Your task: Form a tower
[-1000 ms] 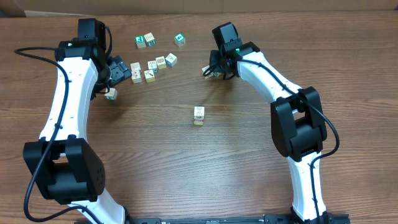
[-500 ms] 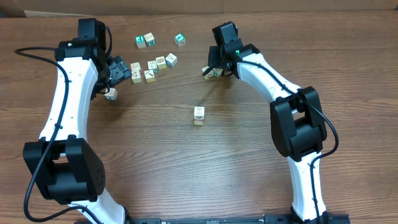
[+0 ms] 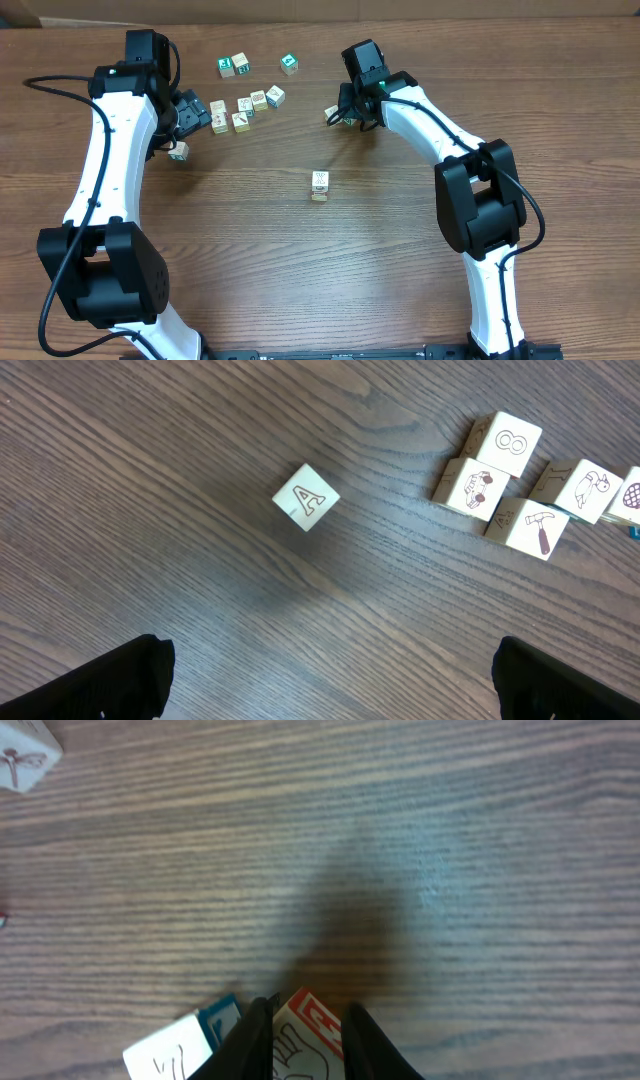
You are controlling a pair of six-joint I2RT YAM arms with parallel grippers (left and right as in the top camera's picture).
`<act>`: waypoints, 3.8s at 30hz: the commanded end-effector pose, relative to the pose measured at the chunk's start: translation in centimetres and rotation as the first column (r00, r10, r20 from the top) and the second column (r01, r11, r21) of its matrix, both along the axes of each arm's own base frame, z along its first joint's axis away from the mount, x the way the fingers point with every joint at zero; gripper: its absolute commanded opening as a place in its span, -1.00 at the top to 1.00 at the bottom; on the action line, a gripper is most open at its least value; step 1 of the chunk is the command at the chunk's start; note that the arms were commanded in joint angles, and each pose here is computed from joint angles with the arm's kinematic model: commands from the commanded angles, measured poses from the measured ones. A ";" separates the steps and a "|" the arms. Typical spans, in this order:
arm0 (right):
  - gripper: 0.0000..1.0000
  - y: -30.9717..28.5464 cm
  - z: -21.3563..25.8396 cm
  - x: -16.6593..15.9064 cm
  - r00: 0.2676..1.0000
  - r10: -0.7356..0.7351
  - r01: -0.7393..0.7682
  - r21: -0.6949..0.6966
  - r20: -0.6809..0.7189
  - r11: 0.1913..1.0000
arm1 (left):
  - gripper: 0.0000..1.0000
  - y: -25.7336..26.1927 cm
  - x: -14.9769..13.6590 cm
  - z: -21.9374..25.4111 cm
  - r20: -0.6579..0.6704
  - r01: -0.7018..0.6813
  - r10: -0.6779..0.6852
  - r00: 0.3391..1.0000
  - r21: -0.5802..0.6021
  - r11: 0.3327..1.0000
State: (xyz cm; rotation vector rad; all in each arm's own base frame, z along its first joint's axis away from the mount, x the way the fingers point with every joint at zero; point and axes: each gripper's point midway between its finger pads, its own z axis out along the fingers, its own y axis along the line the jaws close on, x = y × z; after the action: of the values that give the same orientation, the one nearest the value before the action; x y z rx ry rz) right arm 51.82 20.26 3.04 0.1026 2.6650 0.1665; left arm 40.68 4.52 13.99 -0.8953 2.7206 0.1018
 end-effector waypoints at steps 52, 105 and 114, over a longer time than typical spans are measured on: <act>-1.00 -5.5 3.4 -13.8 0.808 -0.277 0.187 -0.219 -0.521 0.958 | -0.99 0.0 0.3 1.1 0.028 0.013 -0.013 1.000 0.004 1.000; -0.67 -4.3 2.7 -14.6 0.924 -0.229 0.241 0.001 -0.307 0.971 | -0.99 0.0 0.3 1.1 0.028 0.013 -0.013 1.000 0.003 1.000; -0.45 -4.7 -1.1 -15.5 0.886 -0.343 0.370 0.032 -0.312 0.928 | -0.99 0.0 0.3 1.1 0.028 0.013 -0.013 1.000 0.003 1.000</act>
State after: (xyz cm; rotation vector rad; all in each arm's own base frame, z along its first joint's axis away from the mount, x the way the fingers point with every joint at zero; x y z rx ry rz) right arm 36.49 15.55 2.68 0.6154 2.8980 0.1606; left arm 40.69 4.53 13.99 -0.8952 2.7201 0.1022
